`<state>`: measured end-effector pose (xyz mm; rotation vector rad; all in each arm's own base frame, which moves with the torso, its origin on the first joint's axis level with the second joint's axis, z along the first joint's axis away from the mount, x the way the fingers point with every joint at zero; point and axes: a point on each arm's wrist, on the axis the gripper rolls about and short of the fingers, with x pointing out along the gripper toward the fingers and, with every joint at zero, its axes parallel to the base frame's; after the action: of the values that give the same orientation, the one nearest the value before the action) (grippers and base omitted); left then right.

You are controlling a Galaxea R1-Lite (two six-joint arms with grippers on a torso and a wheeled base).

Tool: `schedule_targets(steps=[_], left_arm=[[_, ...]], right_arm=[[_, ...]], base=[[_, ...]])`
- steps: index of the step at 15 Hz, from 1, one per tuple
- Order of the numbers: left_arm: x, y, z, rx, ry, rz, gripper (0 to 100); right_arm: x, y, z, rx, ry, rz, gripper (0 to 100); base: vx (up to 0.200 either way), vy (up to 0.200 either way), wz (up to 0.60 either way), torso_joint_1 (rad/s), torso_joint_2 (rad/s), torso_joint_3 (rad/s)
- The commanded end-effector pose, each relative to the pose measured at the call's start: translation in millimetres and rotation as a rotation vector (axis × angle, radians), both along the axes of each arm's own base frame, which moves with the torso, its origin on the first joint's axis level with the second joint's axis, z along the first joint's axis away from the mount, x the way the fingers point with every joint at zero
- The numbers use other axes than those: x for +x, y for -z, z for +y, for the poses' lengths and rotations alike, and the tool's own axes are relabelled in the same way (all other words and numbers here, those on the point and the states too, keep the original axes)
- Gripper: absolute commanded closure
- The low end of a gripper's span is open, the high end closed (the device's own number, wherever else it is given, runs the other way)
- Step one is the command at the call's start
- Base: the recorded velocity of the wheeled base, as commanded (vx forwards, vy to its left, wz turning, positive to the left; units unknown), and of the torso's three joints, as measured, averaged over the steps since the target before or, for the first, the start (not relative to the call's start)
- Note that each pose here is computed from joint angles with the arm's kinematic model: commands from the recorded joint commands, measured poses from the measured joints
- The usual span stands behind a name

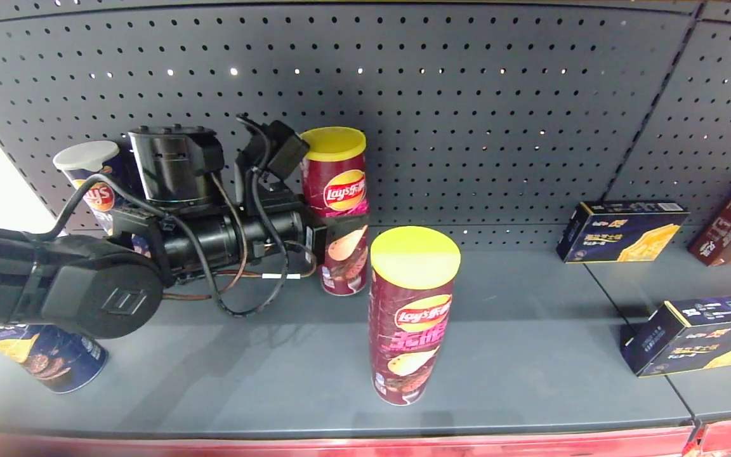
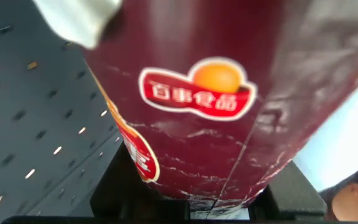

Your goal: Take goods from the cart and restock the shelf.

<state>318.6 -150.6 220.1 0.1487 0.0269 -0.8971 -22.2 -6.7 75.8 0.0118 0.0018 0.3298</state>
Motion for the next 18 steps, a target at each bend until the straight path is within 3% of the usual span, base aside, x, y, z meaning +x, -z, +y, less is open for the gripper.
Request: schedule_targets(steps=[1, 6, 9, 13, 18], left_arm=[[15.9, 11.1, -7.3, 0.002, 0.036, 0.023, 100], [29.9, 15.0, -11.0, -0.008, 0.095, 0.021, 100], [36.6, 18.1, -11.3, -0.019, 0.184, 0.019, 100], [51.3, 10.7, -14.5, -0.033, 0.202, -0.015, 100], [58.1, 19.2, -19.3, -0.025, 0.207, -0.008, 100]], right_arm=[[0.1, 0.0, 0.0, 0.000, -0.002, 0.002, 0], [0.1, 0.0, 0.0, 0.000, -0.002, 0.002, 0], [0.1, 0.0, 0.0, 0.000, -0.002, 0.002, 0], [0.1, 0.0, 0.0, 0.000, -0.002, 0.002, 0], [0.1, 0.0, 0.0, 0.000, -0.002, 0.002, 0]], base=[[0.000, 0.000, 0.00, 0.000, 0.00, 0.000], [0.000, 0.000, 0.00, 0.000, 0.00, 0.000], [0.000, 0.000, 0.00, 0.000, 0.00, 0.000], [0.000, 0.000, 0.00, 0.000, 0.00, 0.000], [0.000, 0.000, 0.00, 0.000, 0.00, 0.000]])
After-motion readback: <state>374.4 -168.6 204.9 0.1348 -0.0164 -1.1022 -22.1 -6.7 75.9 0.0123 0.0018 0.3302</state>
